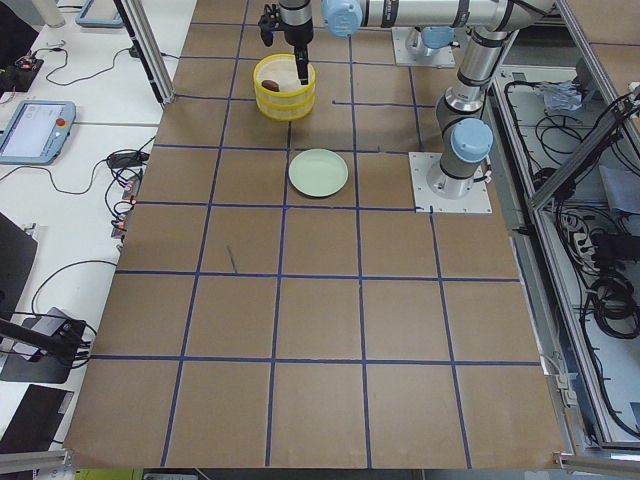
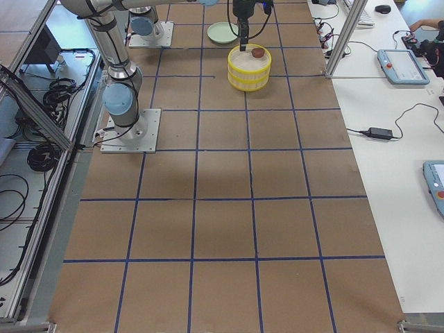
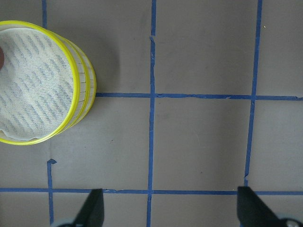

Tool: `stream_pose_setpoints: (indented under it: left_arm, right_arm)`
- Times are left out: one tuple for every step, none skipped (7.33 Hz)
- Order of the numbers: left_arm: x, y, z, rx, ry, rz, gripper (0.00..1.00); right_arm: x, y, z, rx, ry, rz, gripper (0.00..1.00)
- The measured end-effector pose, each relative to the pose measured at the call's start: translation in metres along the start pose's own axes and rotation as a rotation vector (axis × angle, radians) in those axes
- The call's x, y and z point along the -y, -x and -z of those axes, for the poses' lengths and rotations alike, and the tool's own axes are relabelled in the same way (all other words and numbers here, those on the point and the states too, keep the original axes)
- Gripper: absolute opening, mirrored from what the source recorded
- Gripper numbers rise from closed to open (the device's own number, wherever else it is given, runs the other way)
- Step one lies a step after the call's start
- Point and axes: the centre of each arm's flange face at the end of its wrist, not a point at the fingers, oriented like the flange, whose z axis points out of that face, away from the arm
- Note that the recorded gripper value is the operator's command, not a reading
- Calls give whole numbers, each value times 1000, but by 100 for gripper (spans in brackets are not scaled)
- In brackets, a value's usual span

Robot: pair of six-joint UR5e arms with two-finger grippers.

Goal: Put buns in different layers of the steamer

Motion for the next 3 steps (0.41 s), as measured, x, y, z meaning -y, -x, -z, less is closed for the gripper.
stream_pose_setpoints:
  left_arm:
    - [-1, 6, -1, 38, 4, -39, 100]
    - [-2, 9, -1, 55, 7, -56, 100]
    - [-2, 10, -1, 62, 8, -62, 100]
  right_arm:
    - [-1, 0, 1, -1, -3, 1, 100]
    - [-2, 1, 2, -2, -4, 1, 100]
    - [-3, 1, 2, -3, -4, 2, 100]
